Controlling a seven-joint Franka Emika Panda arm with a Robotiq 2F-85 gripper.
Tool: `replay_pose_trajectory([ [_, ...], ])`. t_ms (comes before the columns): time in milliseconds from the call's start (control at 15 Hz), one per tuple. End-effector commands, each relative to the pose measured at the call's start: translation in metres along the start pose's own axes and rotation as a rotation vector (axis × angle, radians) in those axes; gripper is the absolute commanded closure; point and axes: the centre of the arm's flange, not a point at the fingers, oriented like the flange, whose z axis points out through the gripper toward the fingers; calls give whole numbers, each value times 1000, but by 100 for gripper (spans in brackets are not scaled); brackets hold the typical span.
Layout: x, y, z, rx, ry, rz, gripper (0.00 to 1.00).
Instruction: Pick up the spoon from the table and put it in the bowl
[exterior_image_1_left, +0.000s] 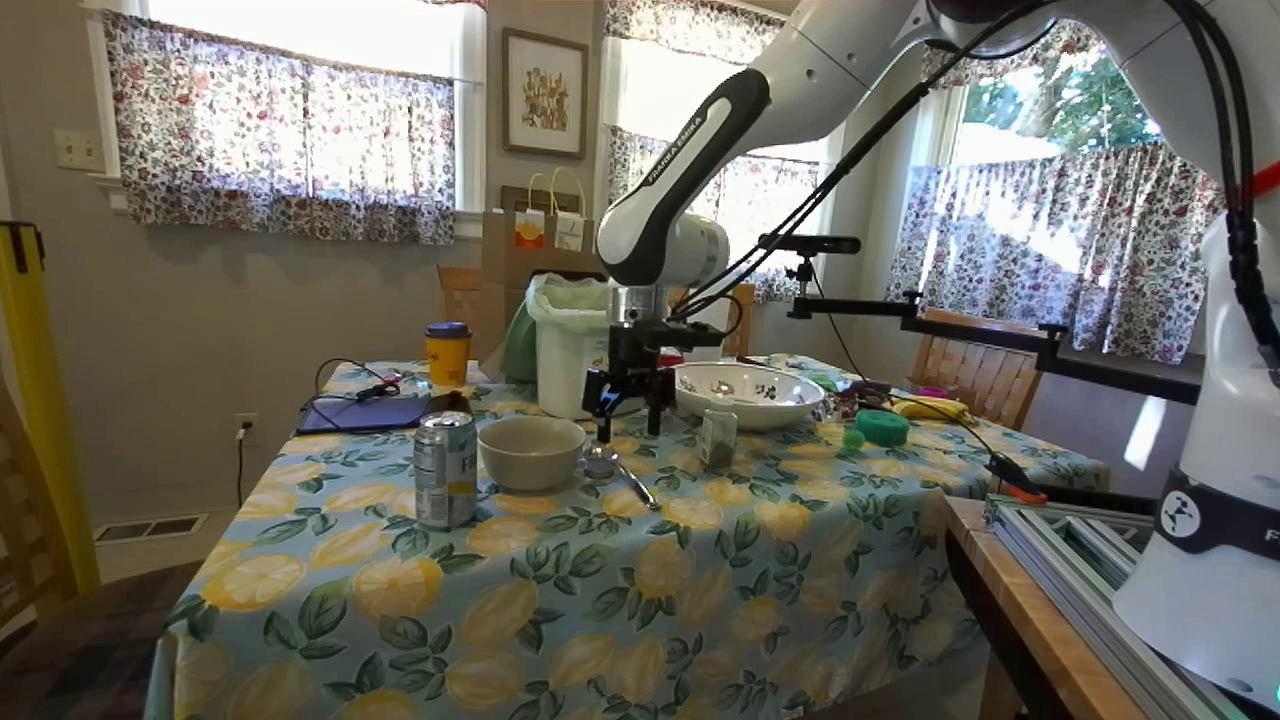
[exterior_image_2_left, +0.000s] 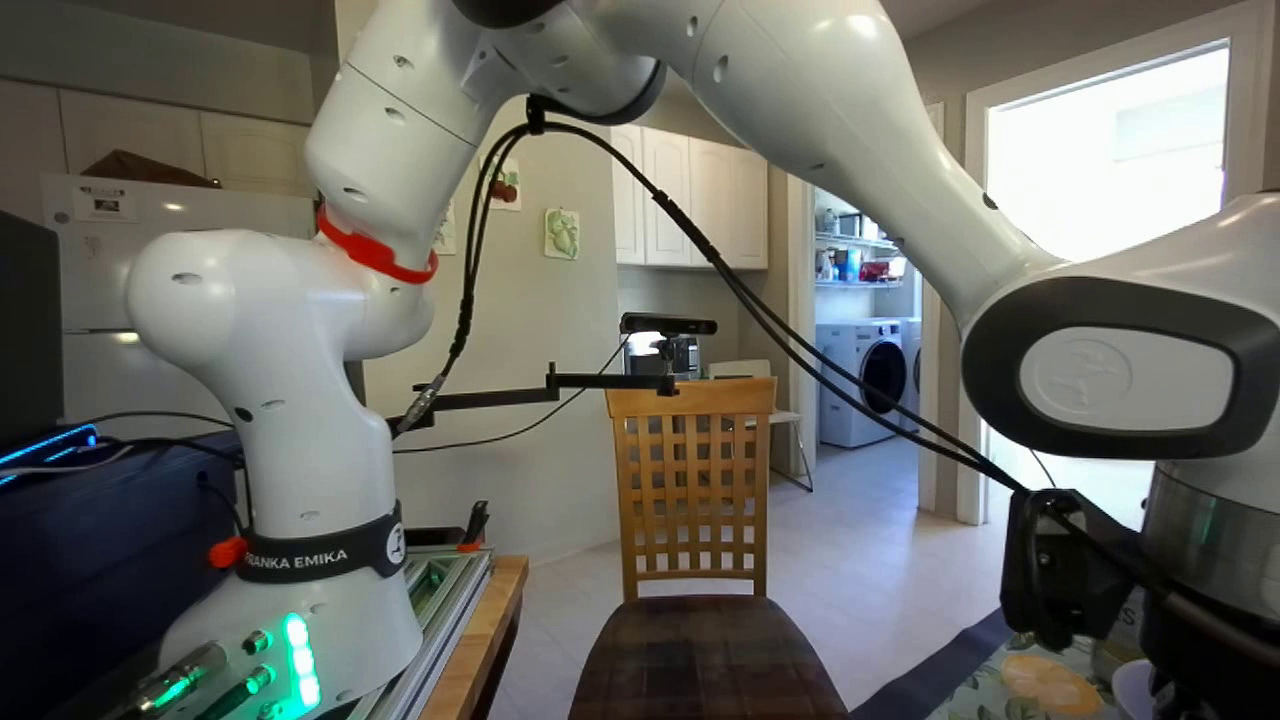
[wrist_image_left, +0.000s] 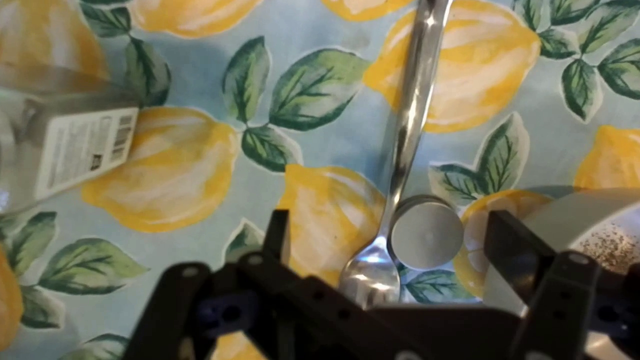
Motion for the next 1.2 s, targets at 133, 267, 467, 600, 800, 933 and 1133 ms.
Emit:
replay_pose_trajectory([
  [133,-15,9,-5,46,10,53,0],
  [267,-19,12,-1,50,15,56,0],
  [467,-28,18,11,53,6,62,0],
  [600,-36,18,17,56,-2,60,0],
  [800,-44,14,26,75,-6,69,0],
  [933,-45,9,28,87,0,74,0],
  [1133,-44,4,29,102,6,82,0],
])
